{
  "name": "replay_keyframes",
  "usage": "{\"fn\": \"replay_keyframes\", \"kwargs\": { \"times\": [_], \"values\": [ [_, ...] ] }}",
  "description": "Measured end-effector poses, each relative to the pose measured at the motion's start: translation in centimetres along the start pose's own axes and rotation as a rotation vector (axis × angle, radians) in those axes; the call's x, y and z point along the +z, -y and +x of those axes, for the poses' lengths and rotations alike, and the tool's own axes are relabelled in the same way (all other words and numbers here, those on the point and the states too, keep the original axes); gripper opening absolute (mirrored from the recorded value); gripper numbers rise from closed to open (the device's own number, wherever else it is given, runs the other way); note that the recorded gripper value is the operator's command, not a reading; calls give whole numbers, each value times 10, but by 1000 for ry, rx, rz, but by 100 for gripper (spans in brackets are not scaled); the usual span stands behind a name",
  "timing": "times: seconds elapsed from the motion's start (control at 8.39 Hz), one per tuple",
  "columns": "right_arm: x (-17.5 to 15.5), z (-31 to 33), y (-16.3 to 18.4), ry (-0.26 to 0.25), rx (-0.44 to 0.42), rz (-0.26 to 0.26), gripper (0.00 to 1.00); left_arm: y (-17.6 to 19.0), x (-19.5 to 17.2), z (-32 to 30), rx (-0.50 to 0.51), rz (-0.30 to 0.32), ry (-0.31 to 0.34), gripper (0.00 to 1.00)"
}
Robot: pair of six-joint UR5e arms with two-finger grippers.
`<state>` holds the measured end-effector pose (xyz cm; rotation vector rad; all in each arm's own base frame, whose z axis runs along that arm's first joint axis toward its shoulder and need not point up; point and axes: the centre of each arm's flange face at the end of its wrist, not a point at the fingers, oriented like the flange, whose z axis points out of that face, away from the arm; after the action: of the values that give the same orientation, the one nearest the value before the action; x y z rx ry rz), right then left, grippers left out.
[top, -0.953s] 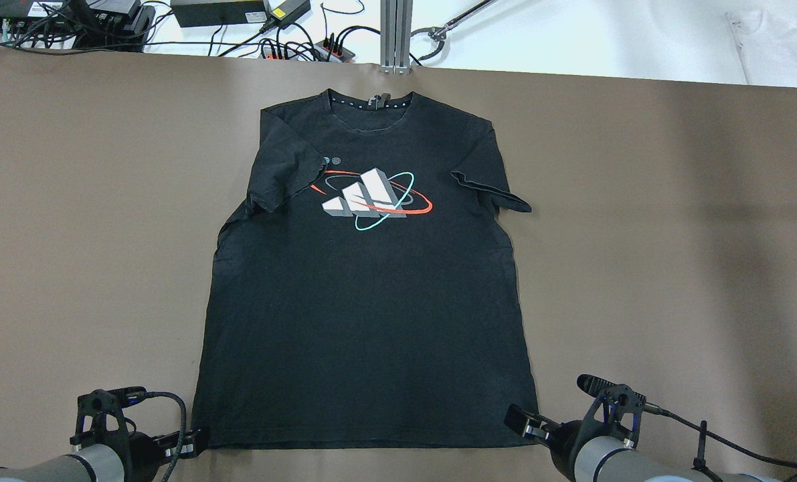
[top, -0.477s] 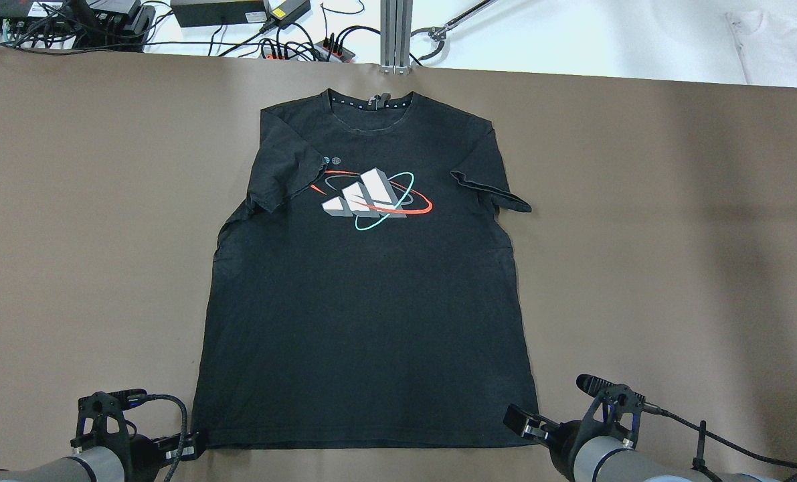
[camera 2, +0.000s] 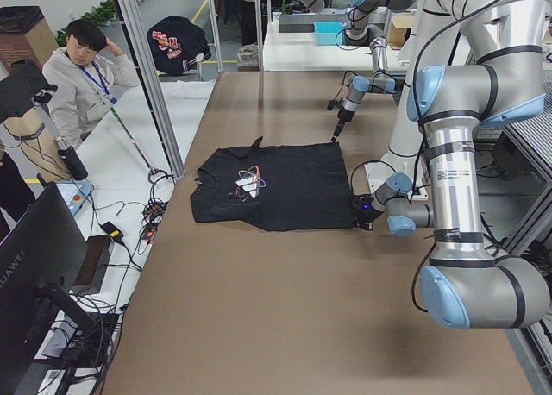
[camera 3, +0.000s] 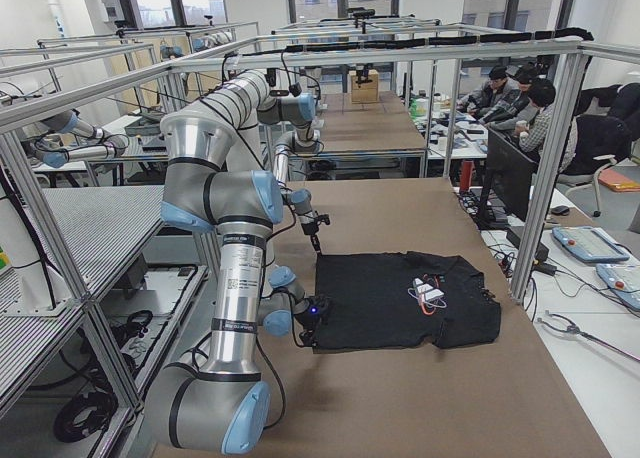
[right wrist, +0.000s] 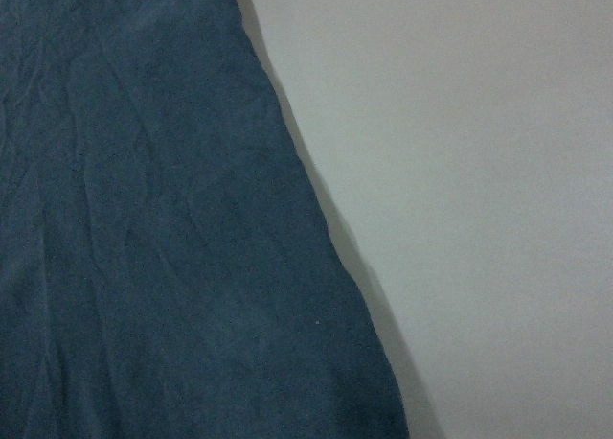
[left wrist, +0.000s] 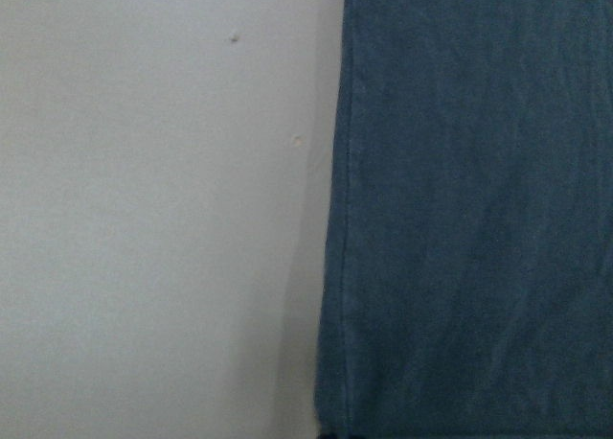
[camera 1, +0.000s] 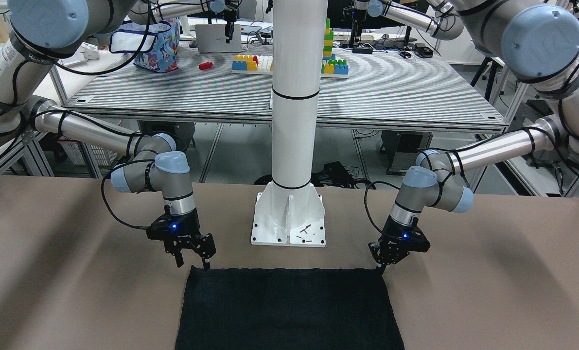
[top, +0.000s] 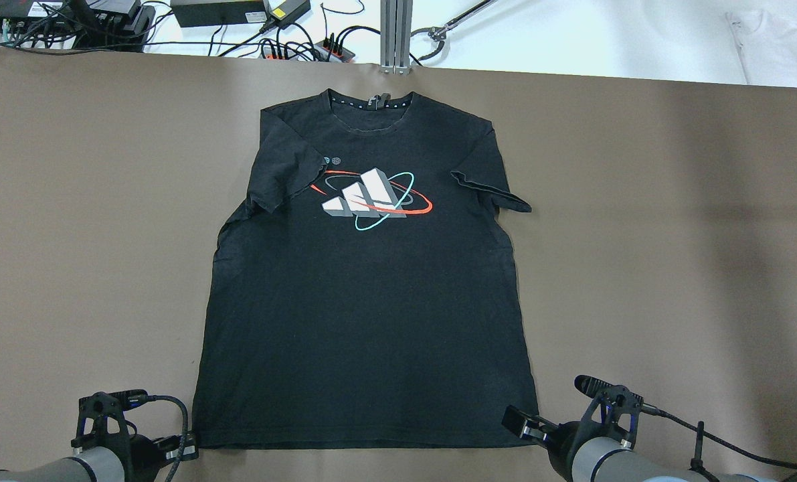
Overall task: Fold clothes
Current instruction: 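Grasp both hem corners with the left and right grippers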
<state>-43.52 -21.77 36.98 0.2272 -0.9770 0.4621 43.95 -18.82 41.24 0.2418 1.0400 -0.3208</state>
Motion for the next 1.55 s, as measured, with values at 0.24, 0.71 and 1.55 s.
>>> {"fn": "replay_keyframes", "kwargs": {
  "times": [0.24, 0.71, 1.55],
  "values": [
    [9, 5, -10, -20, -18, 9, 84, 0, 0, 1, 1, 0, -2, 0],
    [22, 14, -26, -39, -49, 40, 30, 0, -1, 4, -2, -1, -9, 0],
    [17, 11, -25, -27, -49, 39, 0, 3, -9, 11, -8, -2, -27, 0]
  ]
}}
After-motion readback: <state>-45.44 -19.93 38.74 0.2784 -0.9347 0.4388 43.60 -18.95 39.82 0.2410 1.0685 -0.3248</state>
